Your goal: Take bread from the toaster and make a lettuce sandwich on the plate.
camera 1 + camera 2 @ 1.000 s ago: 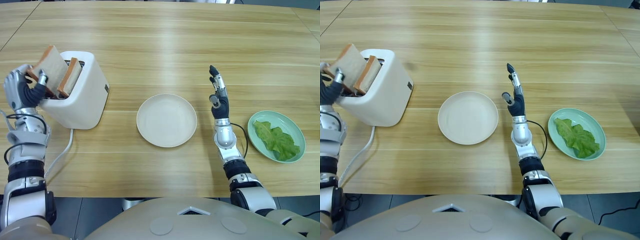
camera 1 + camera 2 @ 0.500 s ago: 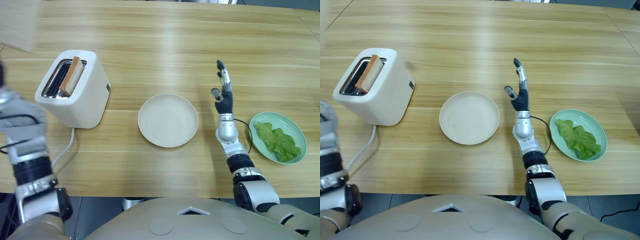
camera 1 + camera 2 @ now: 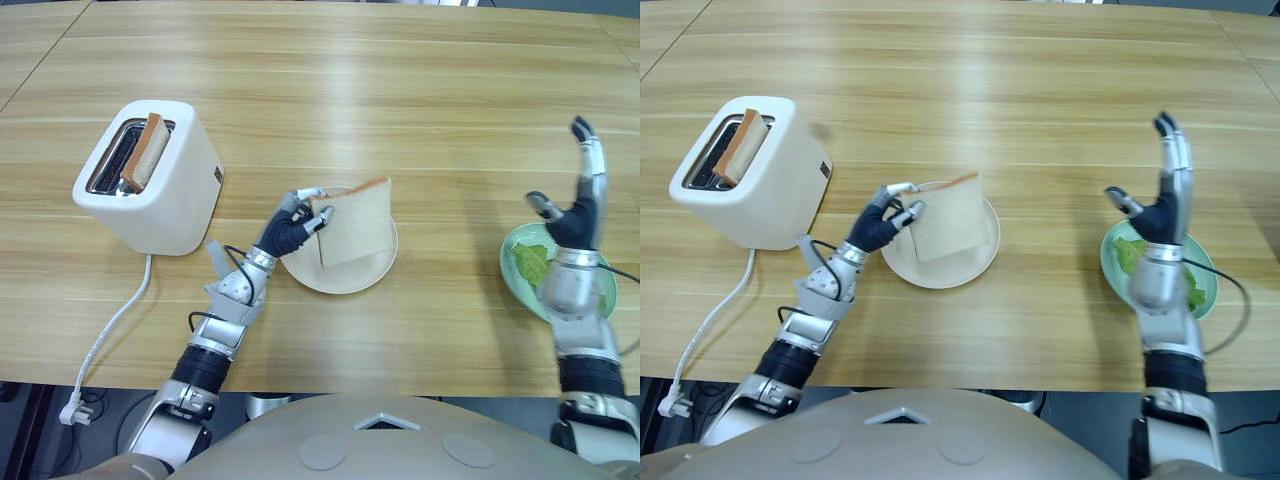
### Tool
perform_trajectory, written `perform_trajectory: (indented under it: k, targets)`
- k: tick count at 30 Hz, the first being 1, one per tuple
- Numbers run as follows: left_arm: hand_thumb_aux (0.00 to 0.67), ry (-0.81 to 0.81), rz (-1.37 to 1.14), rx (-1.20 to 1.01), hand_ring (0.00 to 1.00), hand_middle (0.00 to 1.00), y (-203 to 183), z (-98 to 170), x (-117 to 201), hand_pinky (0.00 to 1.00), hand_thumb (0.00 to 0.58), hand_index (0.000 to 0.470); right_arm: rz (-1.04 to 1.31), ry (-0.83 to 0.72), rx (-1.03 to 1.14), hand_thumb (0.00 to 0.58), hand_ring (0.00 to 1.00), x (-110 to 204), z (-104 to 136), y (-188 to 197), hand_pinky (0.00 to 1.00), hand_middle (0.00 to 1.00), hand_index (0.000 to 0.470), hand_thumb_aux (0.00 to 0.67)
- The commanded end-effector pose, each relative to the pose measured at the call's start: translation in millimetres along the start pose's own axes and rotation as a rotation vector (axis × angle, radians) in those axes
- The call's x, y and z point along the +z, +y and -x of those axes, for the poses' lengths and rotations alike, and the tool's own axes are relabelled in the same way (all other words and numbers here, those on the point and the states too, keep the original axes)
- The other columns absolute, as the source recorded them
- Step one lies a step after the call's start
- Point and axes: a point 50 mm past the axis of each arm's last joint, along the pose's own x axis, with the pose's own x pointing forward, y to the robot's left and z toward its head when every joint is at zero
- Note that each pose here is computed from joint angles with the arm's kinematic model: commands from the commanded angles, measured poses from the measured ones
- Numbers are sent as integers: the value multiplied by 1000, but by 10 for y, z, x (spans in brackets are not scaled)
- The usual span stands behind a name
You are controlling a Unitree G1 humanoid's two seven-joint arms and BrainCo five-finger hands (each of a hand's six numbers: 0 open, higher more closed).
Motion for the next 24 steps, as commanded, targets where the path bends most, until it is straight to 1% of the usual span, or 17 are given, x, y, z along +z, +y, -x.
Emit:
perform_trajectory:
  k: [1, 4, 8, 10, 14, 15, 16, 17, 18, 19, 20, 21, 22, 24]
  targets:
    - [670, 124, -38, -71, 1000, 1000, -59, 77, -269, 1000, 580, 460, 217, 137, 51, 0, 0, -360, 123, -244, 0, 0, 0, 0]
    - [670, 167, -56, -89, 1000, 1000, -78, 119, -364, 1000, 580, 460, 296, 206, 61, 0, 0, -532, 190, -365, 0, 0, 0, 0]
    - [670, 256, -134, -107, 1000, 1000, -100, 165, -529, 1000, 580, 460, 462, 353, 113, 0, 0, -848, 439, -540, 0, 0, 0, 0]
    - [670, 278, -160, -89, 1000, 1000, -68, 186, -568, 1000, 580, 460, 530, 384, 195, 0, 0, -938, 589, -501, 0, 0, 0, 0]
    - [670, 283, -206, -55, 1000, 1000, -18, 223, -578, 1000, 580, 460, 610, 360, 375, 0, 0, -997, 870, -279, 0, 0, 0, 0]
    - [562, 281, -222, -53, 1000, 1000, -8, 234, -574, 1000, 565, 386, 619, 364, 407, 0, 0, -1012, 941, -223, 0, 0, 0, 0]
    - [470, 279, -229, -49, 1000, 1000, -1, 244, -571, 1000, 528, 323, 625, 374, 428, 0, 0, -1028, 1009, -181, 0, 0, 0, 0]
    - [470, 277, -240, -46, 1000, 1000, 5, 254, -564, 1000, 528, 323, 631, 382, 443, 0, 0, -1041, 1063, -145, 0, 0, 0, 0]
    - [0, 272, -258, -45, 702, 702, 13, 261, -554, 702, 0, 0, 642, 384, 460, 0, 0, -1051, 1116, -104, 0, 0, 0, 0]
    - [0, 267, -269, -38, 494, 494, 22, 267, -543, 494, 0, 0, 649, 386, 473, 0, 0, -1056, 1160, -70, 0, 0, 0, 0]
    - [0, 261, -280, -32, 494, 494, 33, 271, -527, 494, 0, 0, 657, 384, 484, 0, 0, -1058, 1201, -40, 0, 0, 0, 0]
    - [0, 254, -298, -25, 235, 235, 48, 275, -510, 235, 0, 0, 665, 379, 486, 0, 0, -1060, 1223, -21, 0, 0, 0, 0]
    - [0, 249, -313, -18, 0, 0, 62, 278, -496, 0, 0, 0, 672, 375, 483, 0, 0, -1062, 1235, -14, 0, 0, 0, 0]
    - [0, 244, -329, -3, 0, 0, 91, 282, -473, 0, 0, 0, 684, 369, 476, 0, 0, -1067, 1254, -15, 0, 0, 0, 0]
